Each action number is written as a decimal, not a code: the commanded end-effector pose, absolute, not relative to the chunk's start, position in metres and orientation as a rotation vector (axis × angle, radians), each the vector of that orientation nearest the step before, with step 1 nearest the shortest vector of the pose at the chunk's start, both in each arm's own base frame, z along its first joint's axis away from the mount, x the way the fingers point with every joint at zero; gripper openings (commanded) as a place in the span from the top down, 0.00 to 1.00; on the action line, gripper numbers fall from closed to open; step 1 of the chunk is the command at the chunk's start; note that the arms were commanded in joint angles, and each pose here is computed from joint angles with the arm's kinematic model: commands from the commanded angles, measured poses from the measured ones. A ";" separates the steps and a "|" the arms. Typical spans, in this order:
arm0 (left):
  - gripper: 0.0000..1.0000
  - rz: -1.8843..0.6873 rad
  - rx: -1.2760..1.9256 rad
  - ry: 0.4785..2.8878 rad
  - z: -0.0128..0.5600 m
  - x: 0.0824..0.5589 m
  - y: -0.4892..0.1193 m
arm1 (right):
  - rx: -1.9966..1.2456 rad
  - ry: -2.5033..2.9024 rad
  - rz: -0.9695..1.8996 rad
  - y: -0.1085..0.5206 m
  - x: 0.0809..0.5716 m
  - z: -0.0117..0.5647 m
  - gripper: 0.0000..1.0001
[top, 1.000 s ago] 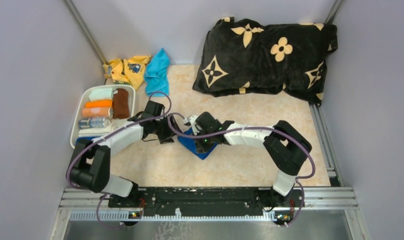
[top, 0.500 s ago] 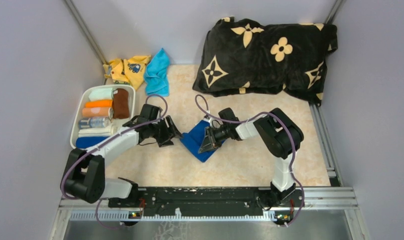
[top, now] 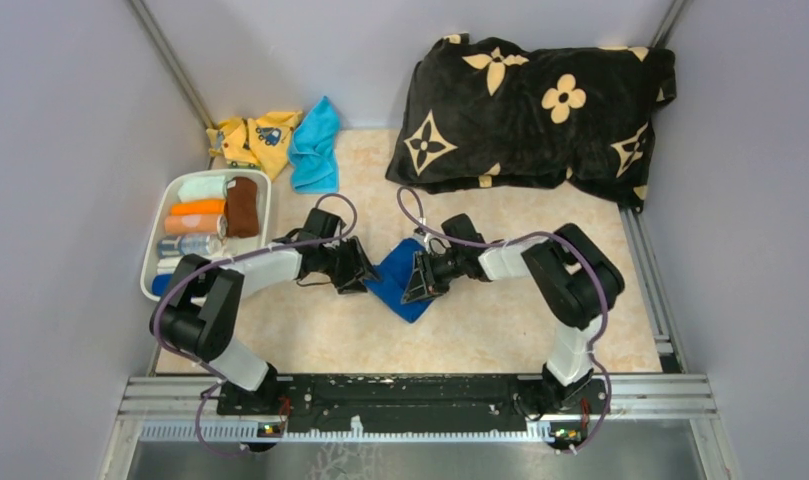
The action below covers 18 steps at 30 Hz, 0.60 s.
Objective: Roll the towels
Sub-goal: Roll the towel at the center of the board.
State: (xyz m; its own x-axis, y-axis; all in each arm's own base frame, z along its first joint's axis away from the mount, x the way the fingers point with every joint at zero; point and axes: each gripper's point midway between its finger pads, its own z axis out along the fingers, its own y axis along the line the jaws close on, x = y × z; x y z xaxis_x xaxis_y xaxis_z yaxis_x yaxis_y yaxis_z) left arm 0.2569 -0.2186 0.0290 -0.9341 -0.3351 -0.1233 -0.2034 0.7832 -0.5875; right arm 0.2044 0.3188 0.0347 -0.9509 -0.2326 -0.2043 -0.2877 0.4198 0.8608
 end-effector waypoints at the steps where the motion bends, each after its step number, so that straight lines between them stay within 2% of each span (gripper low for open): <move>1: 0.43 -0.814 -0.453 2.772 0.014 0.262 -0.217 | -0.621 2.535 1.161 0.306 0.225 0.053 0.73; 5: 0.44 -0.779 -0.463 2.795 0.006 0.259 -0.213 | -0.709 2.428 0.840 0.297 0.232 0.079 0.60; 6: 0.44 -0.775 -0.464 2.799 0.005 0.258 -0.213 | -0.719 2.401 0.784 0.297 0.232 0.085 0.51; 7: 0.44 -0.773 -0.466 2.802 0.004 0.258 -0.213 | -0.732 2.375 0.736 0.297 0.232 0.090 0.47; 13: 0.44 -0.746 -0.465 2.818 0.001 0.256 -0.210 | -0.933 2.183 0.433 0.313 0.219 0.108 0.43; 18: 0.43 -0.746 -0.460 2.825 -0.001 0.255 -0.211 | -1.067 2.140 0.255 0.328 0.205 0.087 0.43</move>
State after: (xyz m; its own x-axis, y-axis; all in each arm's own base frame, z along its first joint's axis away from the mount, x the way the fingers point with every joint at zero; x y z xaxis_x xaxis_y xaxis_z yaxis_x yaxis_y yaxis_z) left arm 0.2626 -0.2257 0.0268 -0.9345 -0.3420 -0.0984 -0.2175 0.7678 -0.6026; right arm 0.1887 0.3278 0.0889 -0.5008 -0.5309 -0.6836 -0.7755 0.6260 0.0819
